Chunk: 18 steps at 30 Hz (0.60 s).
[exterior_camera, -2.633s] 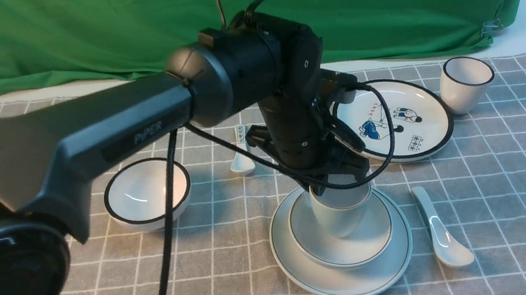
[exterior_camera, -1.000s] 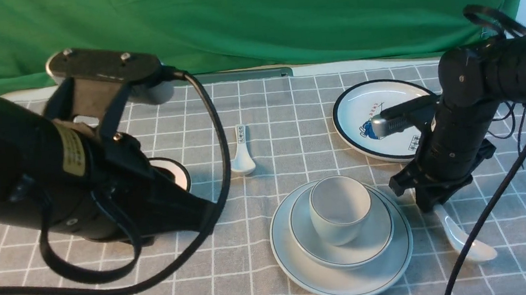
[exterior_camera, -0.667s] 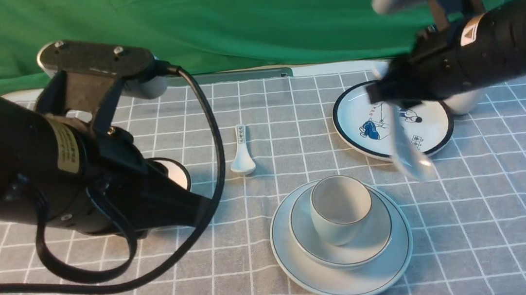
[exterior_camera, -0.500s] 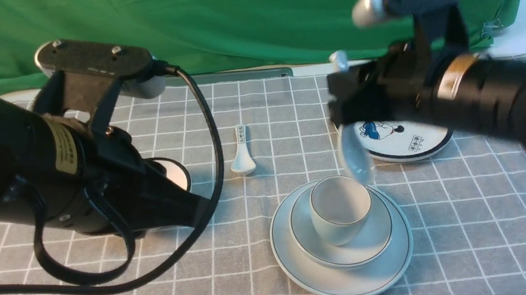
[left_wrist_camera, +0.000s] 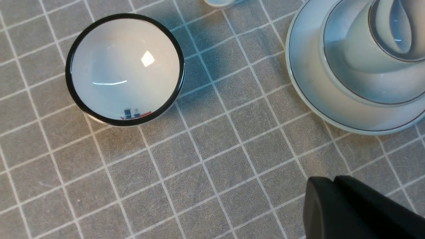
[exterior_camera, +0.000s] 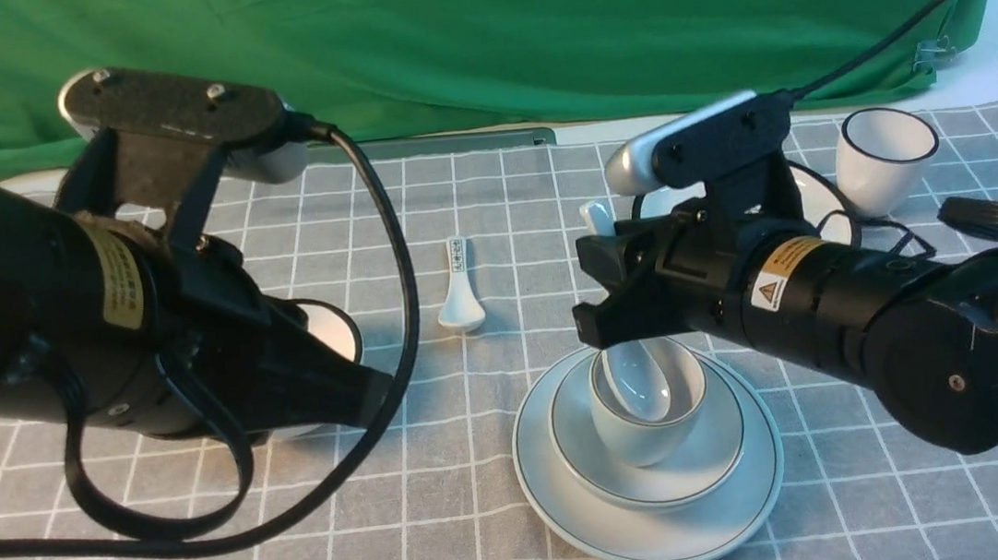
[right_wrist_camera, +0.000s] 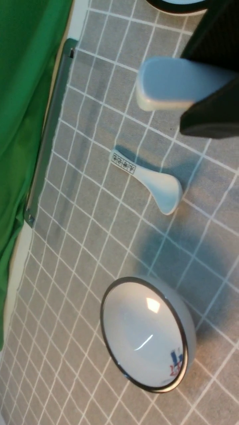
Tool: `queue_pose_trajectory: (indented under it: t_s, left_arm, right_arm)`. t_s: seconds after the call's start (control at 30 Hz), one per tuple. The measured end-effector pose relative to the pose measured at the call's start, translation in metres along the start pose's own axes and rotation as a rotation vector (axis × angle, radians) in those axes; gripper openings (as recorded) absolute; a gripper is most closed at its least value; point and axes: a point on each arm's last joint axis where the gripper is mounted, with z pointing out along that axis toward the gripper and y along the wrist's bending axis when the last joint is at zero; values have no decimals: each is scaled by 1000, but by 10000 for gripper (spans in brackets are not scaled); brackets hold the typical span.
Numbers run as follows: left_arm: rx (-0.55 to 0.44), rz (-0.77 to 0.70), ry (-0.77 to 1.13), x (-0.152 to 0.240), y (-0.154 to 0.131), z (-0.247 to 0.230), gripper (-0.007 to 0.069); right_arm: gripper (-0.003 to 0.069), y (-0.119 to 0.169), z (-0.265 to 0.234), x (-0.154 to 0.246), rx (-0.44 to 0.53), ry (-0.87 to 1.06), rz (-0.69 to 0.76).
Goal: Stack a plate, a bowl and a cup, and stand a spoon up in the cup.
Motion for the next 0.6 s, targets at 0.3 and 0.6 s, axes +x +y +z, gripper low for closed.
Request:
queue_pose_trajectory:
  t_s: [0.3,0.6]
  left_arm:
    - [-1,-3,1,0,0,0,8]
    - [5,-13,-45,3,3,-14,8]
  right_arm:
    - [246,0,2,11,-6,82,-18]
    - [265,2,-50,-9,-57,202,-80]
